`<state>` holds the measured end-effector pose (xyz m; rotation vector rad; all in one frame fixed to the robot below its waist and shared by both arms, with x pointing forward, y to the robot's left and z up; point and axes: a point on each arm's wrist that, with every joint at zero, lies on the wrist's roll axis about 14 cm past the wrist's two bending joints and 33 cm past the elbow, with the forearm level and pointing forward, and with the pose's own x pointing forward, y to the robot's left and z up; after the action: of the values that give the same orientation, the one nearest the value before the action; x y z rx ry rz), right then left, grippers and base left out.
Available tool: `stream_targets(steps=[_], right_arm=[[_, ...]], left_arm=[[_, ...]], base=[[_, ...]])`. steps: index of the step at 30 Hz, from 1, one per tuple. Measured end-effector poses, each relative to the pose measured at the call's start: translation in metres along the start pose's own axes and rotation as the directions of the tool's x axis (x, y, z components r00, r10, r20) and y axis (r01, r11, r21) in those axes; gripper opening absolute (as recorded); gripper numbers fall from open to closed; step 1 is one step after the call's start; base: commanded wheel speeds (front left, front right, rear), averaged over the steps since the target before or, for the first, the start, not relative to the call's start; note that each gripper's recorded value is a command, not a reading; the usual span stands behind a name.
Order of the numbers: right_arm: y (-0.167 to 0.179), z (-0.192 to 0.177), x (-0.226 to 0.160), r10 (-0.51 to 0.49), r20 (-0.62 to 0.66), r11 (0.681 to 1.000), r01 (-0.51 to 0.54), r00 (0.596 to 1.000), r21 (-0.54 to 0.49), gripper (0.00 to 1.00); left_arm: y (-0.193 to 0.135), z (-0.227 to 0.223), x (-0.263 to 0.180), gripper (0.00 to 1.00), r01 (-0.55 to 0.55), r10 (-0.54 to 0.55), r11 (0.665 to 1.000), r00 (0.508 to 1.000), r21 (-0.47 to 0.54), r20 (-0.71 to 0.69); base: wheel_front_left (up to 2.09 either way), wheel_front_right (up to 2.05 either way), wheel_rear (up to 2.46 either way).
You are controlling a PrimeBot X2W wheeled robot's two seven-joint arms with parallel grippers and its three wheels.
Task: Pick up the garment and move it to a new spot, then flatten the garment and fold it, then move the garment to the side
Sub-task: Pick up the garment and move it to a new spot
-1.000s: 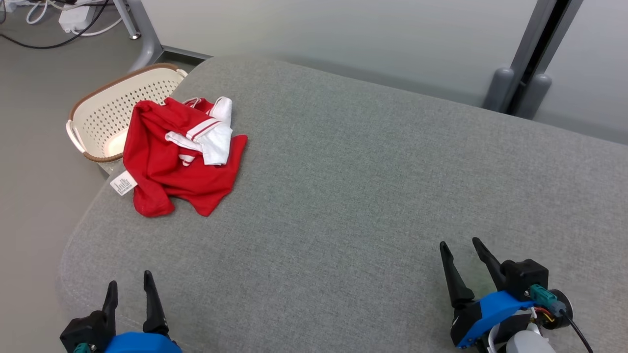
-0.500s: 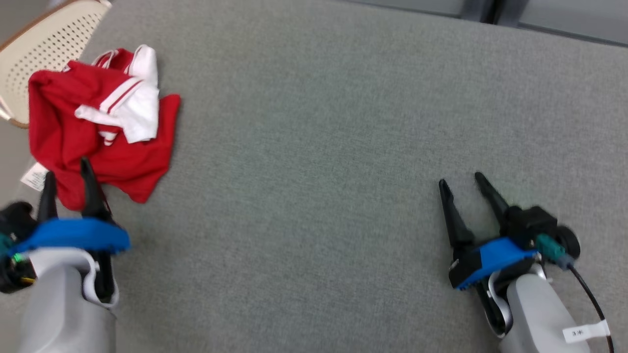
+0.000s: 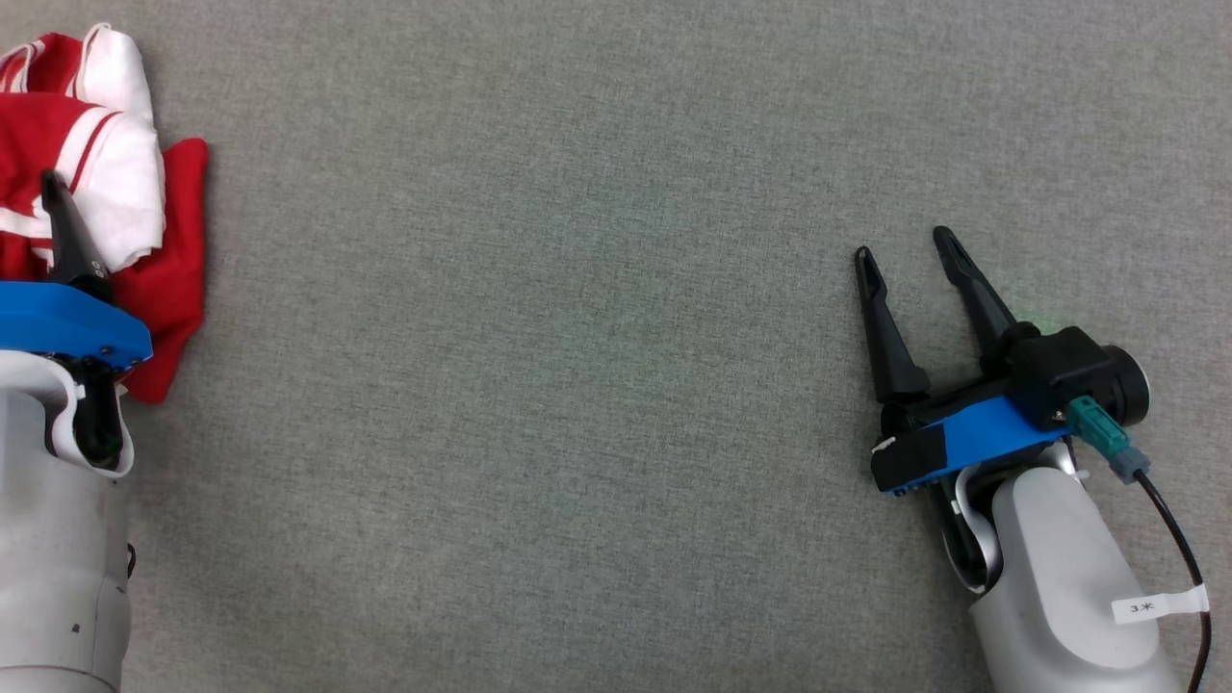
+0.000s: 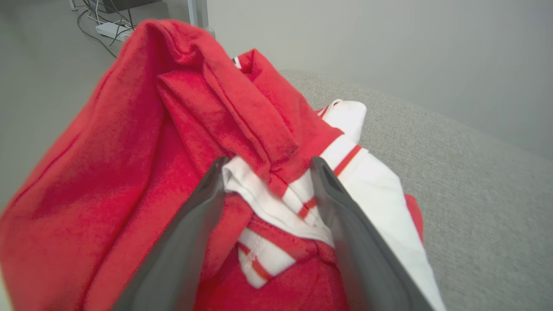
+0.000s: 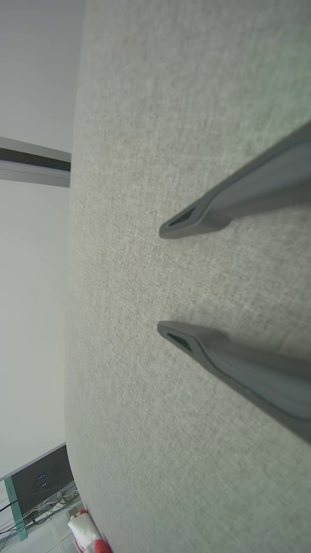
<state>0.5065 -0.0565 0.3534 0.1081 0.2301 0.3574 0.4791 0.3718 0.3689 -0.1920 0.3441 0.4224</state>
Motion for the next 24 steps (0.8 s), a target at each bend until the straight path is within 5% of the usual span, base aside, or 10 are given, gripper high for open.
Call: stream_targets(steps=[2, 3, 4, 9, 18, 21, 24], right_arm=[[-0.001, 0.000, 0.000, -0.003, 0.001, 1.000, 0.003, 1.000, -0.002, 1.00], [-0.002, 0.001, 0.001, -0.004, 0.002, 1.000, 0.004, 1.000, -0.003, 1.00], [-0.002, 0.001, 0.001, -0.005, 0.003, 1.000, 0.005, 1.000, -0.003, 1.00], [-0.003, 0.006, -0.001, -0.009, 0.006, 1.000, 0.009, 1.000, 0.007, 1.00], [-0.007, 0.020, -0.019, -0.032, 0.008, 0.999, 0.032, 0.999, 0.031, 1.00], [-0.007, 0.020, -0.034, -0.038, -0.004, 0.998, 0.038, 0.999, 0.040, 1.00], [-0.014, 0.024, -0.053, -0.066, -0.006, 0.997, 0.067, 0.998, 0.047, 1.00]], left_arm=[[-0.001, -0.008, 0.001, 0.96, -0.004, 0.003, 1.000, 1.000, -0.008, -0.031], [-0.002, -0.011, 0.001, 0.42, -0.005, 0.004, 1.000, 0.999, -0.015, -0.040], [-0.002, -0.013, 0.001, 0.00, -0.005, 0.004, 1.000, 0.999, -0.021, -0.047], [-0.012, -0.004, -0.001, 0.00, 0.028, -0.029, 0.999, 0.999, -0.022, -0.028], [-0.075, 0.087, -0.015, 0.00, 0.247, -0.251, 0.968, 0.942, 0.049, 0.221], [-0.116, 0.103, -0.031, 0.00, 0.355, -0.359, 0.933, 0.892, 0.064, 0.275], [-0.182, 0.103, -0.056, 0.00, 0.518, -0.519, 0.851, 0.804, 0.088, 0.291]], base=[[0.00, 0.00, 0.00], [0.00, 0.00, 0.00], [0.00, 0.00, 0.00], [0.00, 0.00, 0.00], [0.00, 0.00, 0.00], [0.00, 0.00, 0.00], [0.00, 0.00, 0.00]])
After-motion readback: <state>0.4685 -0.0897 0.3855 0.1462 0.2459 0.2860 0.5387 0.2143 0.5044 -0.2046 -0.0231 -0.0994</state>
